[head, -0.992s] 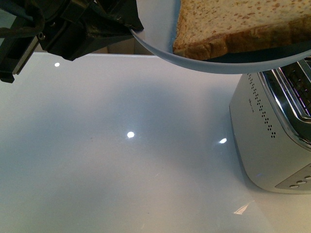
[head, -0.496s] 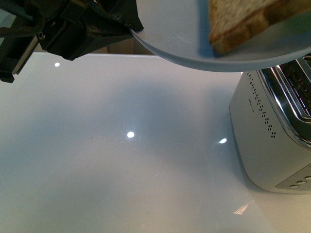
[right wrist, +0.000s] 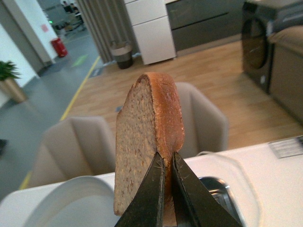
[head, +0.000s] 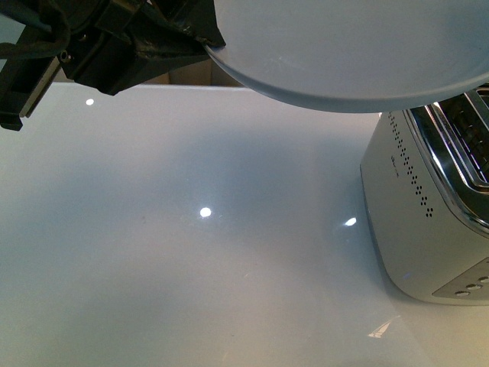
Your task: Left arm holds plate, right arm toasts bread
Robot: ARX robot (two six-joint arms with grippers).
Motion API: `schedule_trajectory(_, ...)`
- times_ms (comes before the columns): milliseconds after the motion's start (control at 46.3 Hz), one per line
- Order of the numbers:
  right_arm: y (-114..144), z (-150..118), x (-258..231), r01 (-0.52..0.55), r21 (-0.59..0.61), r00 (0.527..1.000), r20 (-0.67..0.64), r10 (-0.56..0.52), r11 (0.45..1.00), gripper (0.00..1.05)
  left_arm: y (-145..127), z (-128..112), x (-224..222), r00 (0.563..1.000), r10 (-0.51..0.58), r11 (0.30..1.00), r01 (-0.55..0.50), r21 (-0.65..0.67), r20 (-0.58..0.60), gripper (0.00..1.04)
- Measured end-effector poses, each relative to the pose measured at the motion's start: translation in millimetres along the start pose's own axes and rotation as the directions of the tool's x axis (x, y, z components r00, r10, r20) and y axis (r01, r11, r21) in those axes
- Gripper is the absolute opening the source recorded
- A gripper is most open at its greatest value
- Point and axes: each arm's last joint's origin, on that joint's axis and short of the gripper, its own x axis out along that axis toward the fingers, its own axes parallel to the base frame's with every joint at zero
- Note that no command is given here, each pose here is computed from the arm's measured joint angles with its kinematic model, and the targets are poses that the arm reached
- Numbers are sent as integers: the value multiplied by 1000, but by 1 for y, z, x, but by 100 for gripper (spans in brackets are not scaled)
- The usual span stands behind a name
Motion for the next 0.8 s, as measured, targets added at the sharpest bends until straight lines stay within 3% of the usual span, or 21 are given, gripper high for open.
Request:
schedule_trajectory(173, -12, -17, 9, 132, -208, 991, -1, -135, 969, 2, 0, 0, 0, 1000, 0, 1000, 0, 0, 0, 3)
schedule_trajectory(237, -16, -33, 14, 95, -225, 988, -95, -119, 970, 2, 0, 0, 0, 1000, 0, 1000, 0, -1, 0, 3)
schedule_trajectory(345, -18, -60, 20, 137, -312, 980, -96, -175, 940, 2, 0, 0, 0, 1000, -1, 1000, 1, -1, -2, 3)
schedule_trajectory(496, -17, -87, 25, 111, -383, 972, -151, -180, 917, 2, 0, 0, 0, 1000, -1, 1000, 1, -2, -2, 3)
schedule_trajectory(798, -22, -124, 43, 92, -447, 945, -243, -220, 890, 2, 0, 0, 0, 1000, -1, 1000, 1, -2, -1, 3)
